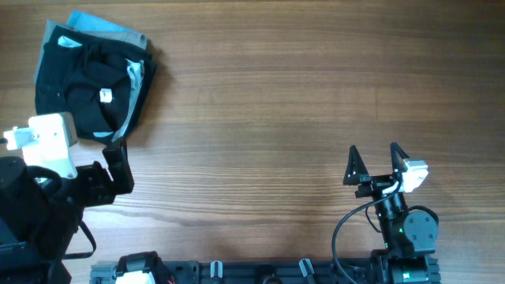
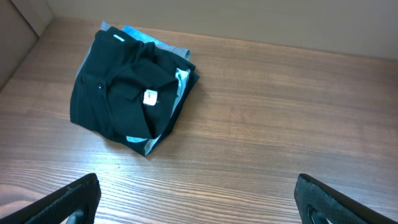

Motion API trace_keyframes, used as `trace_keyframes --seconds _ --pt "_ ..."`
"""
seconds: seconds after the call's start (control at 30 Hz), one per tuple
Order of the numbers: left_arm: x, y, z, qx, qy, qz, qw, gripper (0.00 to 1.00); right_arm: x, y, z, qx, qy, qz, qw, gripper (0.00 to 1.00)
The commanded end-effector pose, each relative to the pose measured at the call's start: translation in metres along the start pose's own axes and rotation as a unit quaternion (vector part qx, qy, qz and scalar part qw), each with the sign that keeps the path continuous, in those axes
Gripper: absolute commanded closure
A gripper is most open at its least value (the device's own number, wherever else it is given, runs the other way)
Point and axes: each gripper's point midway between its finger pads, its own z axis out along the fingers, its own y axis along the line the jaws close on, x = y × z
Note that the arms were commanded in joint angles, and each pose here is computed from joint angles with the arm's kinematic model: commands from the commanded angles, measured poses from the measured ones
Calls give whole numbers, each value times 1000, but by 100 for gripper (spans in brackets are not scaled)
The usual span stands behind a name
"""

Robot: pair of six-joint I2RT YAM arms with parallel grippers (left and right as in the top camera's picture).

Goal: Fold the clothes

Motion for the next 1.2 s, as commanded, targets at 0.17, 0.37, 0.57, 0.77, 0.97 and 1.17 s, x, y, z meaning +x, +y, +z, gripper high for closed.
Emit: trace_keyframes --seconds 0.17,0.37,0.57,0.77,0.97,1.17 --pt "-3 0 -4 -2 -8 -3 1000 0 -3 -3 -1 9 -8 -9 1000 0" --pt "-3 0 -4 -2 -8 -3 1000 0 -3 -3 -1 9 -8 -9 1000 0" --pt "-3 0 -4 -2 -8 -3 1000 0 -3 -3 -1 9 -8 -9 1000 0" --pt "-3 0 -3 -2 -7 -3 1000 0 -3 -3 -1 9 -8 -9 1000 0" --pt "-14 -6 -10 13 -65 9 998 0 -3 -3 -1 9 -8 -9 1000 0" --pt "-18 -27 13 75 -163 24 984 0 -3 -3 -1 9 -8 -9 1000 0"
